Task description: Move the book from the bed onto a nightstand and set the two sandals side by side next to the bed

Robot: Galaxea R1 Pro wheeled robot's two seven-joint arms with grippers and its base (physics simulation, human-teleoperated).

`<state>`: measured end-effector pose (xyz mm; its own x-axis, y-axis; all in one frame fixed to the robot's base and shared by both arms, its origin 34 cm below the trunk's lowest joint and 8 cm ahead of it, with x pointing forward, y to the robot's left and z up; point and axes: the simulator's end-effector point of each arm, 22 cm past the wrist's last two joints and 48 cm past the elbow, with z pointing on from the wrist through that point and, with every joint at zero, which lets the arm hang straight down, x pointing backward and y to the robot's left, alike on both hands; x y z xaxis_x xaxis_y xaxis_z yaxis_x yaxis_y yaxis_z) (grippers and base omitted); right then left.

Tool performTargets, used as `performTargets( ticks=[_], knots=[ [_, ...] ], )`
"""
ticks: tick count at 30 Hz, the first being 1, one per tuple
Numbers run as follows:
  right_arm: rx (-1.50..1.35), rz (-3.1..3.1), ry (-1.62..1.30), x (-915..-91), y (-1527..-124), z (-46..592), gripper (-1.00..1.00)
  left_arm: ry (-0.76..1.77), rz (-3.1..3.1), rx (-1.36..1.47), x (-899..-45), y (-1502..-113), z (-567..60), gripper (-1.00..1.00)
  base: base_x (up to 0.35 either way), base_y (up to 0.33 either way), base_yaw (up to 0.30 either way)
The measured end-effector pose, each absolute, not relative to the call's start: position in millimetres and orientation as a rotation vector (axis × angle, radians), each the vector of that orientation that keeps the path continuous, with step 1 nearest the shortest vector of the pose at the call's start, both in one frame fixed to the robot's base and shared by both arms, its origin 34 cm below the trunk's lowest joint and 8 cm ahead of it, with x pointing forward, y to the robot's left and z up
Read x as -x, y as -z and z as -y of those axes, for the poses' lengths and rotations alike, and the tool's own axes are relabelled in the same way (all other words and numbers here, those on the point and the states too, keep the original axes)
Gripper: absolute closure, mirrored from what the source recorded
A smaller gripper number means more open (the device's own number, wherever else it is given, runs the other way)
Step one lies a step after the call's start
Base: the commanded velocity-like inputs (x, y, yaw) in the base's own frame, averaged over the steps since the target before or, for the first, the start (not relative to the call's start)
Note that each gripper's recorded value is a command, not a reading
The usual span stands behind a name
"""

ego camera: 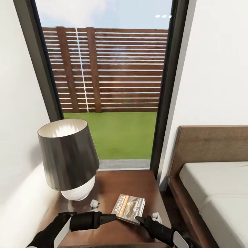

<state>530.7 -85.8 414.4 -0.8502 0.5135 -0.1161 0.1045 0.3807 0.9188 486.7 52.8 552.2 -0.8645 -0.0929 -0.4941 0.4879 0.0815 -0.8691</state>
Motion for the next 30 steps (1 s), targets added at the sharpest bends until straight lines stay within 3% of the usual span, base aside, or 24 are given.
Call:
performTargets(
  ticks=[30],
  knots=[
    [-0.536,-2.262,-1.464,-530.8,-414.4,85.8,1.0,1.832,-1.943,-0.389,-487.1,-552.0,-52.9,-1.0,0.0,0.0,0.0]
  ],
)
